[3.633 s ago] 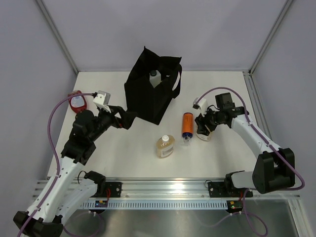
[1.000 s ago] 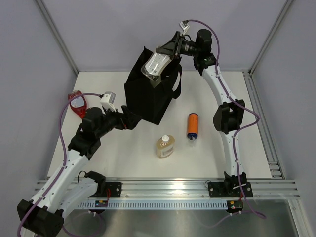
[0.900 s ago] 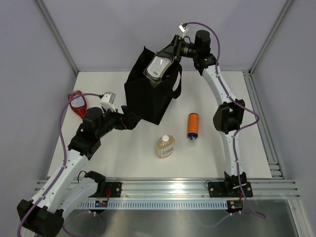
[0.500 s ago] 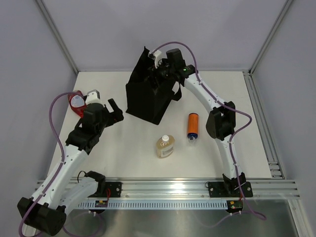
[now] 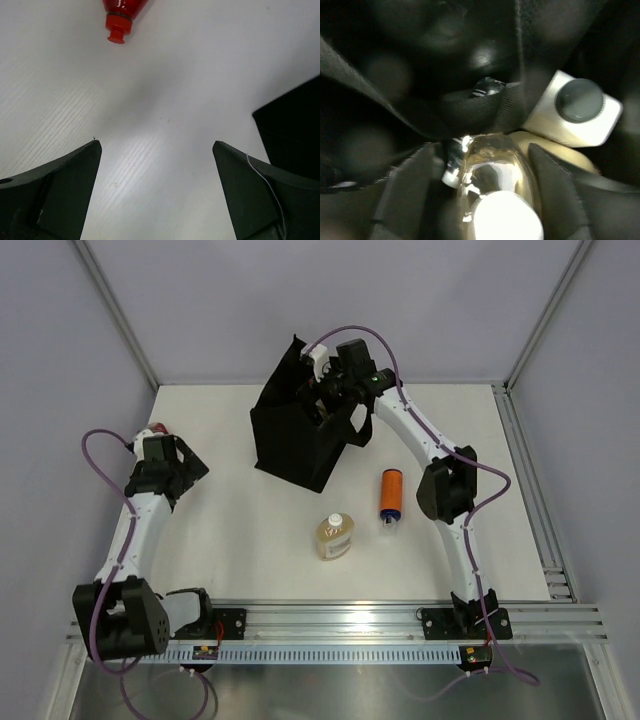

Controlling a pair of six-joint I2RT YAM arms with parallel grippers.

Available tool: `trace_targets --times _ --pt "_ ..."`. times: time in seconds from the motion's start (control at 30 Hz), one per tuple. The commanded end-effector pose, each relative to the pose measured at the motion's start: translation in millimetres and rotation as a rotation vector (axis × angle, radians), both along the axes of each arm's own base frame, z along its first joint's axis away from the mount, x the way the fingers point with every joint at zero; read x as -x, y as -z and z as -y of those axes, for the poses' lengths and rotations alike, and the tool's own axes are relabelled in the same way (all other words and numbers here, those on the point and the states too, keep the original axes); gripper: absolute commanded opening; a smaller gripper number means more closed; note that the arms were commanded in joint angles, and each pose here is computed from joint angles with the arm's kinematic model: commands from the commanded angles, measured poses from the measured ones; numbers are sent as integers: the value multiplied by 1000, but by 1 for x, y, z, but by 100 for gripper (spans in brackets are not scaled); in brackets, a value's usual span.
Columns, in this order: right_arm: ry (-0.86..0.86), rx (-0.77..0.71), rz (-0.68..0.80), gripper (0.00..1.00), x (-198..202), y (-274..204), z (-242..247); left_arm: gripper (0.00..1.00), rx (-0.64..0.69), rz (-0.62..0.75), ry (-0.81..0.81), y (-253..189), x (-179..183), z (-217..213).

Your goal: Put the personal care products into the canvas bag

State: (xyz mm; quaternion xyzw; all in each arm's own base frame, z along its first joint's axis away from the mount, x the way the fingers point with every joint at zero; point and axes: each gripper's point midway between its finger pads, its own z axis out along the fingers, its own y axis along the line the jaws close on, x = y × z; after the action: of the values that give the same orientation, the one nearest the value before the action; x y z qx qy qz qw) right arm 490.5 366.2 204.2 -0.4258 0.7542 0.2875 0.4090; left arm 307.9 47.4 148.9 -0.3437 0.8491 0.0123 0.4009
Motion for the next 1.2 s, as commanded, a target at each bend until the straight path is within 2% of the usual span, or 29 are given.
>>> trace_targets --times 0.0,0.3,0.53,0.63,0.7,0.83,0.97,1.07,1.17 --pt "-42 -36 106 99 9 -59 0 99 -17 76 -26 -18 -36 -18" --pt "-110 -118 148 100 50 -140 21 99 -96 18 -58 -15 -84 -74" --pt "-143 -227 131 99 77 -192 64 99 -87 -3 -96 -8 -98 -101" --pt "-150 -240 119 99 90 -193 87 99 -86 18 -87 -4 -111 -108" --pt "-158 -229 92 100 95 -177 99 99 -83 12 -79 -1 -118 -111" --pt "-160 -219 87 99 114 -167 125 99 -118 85 -44 -3 -133 -116" --pt "-147 -191 29 99 124 -135 146 99 -130 37 -27 12 -124 -114" --pt "-130 -185 -11 99 129 -119 157 99 -131 37 -91 29 -111 -116" --pt "-113 -181 -50 99 131 -106 164 99 -115 135 -128 24 -115 -115"
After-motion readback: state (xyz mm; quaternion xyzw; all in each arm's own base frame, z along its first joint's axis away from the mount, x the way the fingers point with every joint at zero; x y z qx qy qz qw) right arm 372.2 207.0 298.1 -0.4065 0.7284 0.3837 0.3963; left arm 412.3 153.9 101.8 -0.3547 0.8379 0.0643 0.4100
